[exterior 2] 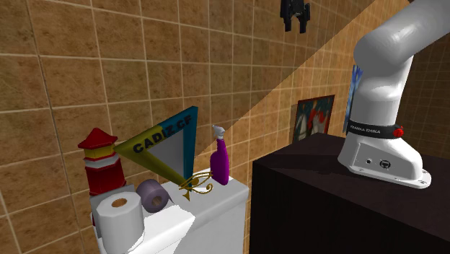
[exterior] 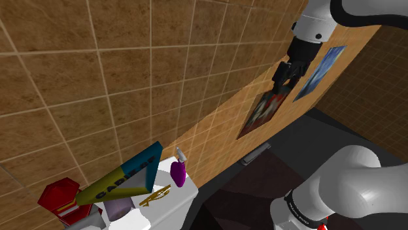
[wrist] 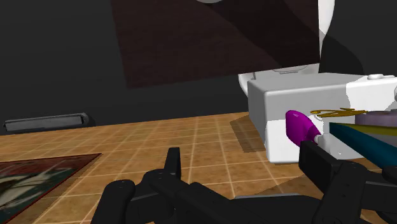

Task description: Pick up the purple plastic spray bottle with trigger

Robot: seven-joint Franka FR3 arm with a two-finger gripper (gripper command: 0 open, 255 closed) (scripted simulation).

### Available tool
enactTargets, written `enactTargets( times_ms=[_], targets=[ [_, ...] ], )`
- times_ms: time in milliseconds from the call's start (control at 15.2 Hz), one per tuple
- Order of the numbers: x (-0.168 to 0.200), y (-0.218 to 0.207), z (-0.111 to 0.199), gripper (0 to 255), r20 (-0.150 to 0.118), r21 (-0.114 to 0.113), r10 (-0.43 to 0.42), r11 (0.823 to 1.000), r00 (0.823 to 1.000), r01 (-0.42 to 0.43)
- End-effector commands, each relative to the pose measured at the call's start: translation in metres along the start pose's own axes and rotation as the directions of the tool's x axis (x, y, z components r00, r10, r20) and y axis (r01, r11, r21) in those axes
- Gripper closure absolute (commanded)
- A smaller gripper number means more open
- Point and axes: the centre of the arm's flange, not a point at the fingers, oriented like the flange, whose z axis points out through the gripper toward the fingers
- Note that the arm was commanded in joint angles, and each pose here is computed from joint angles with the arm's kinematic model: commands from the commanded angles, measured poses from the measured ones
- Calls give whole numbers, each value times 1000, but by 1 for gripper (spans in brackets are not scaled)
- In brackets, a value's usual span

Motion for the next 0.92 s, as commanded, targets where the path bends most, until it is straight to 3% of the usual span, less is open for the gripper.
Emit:
enactTargets(
  times_ms=[0,858],
  targets=[
    [0,0,0,0,0,0,0,1000,1000,0],
    [59,-105,122,0,16,9,3,1000,1000,-4]
  ],
)
